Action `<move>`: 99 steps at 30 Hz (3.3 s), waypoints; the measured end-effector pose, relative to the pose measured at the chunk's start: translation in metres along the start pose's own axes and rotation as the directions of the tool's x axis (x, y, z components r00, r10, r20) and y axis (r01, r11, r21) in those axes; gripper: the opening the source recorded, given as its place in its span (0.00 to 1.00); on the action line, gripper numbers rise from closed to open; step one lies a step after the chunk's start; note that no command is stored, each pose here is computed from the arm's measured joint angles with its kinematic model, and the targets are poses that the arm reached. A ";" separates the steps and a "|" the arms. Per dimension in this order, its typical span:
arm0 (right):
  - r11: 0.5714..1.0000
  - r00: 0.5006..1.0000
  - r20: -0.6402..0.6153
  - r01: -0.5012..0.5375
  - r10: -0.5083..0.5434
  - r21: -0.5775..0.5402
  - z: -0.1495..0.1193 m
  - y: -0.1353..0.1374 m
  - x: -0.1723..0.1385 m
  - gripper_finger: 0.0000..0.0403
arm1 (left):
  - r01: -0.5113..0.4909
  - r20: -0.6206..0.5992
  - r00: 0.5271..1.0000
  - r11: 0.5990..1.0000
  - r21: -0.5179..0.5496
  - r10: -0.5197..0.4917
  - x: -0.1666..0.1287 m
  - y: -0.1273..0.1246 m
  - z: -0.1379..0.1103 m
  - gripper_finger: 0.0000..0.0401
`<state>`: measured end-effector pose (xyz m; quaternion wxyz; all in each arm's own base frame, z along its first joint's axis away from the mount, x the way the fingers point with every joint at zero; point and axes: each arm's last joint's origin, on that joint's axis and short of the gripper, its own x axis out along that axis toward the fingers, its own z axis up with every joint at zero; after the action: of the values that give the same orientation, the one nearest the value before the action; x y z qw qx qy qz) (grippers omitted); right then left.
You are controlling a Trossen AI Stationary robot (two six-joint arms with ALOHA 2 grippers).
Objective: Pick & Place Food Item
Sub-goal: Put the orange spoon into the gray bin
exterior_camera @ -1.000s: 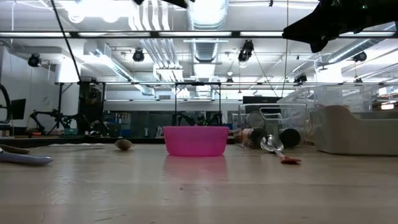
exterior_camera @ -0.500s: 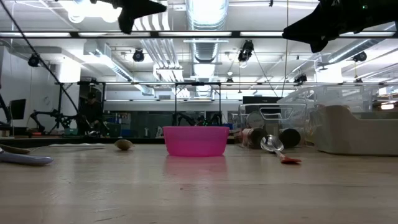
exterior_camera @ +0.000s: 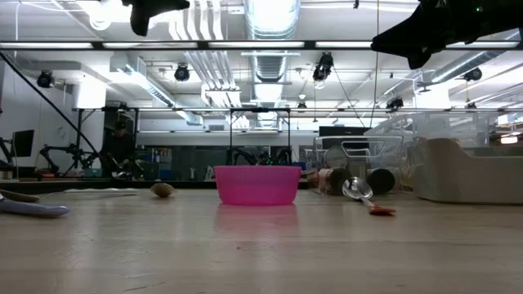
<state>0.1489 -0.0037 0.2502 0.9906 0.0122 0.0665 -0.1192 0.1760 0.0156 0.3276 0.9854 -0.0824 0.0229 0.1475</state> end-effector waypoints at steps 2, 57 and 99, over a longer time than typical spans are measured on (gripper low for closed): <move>1.000 1.000 0.000 0.000 0.000 0.000 0.000 0.000 0.000 0.21 | -0.002 -0.015 1.000 1.000 0.012 0.002 -0.001 0.001 -0.002 0.32; 0.995 1.000 0.010 -0.001 0.000 0.095 0.001 0.000 0.000 0.21 | -0.017 -0.094 0.995 1.000 0.015 0.018 0.007 0.001 -0.012 0.32; 0.630 0.555 -0.828 0.671 -0.076 0.392 -0.018 0.087 0.117 0.21 | -0.019 -0.104 0.994 1.000 0.017 0.021 0.006 0.001 -0.013 0.32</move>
<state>0.2794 0.0543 0.2169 0.7370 0.4023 0.4196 -0.3448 0.1816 0.0160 0.3137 0.9819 -0.0819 0.0764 0.1525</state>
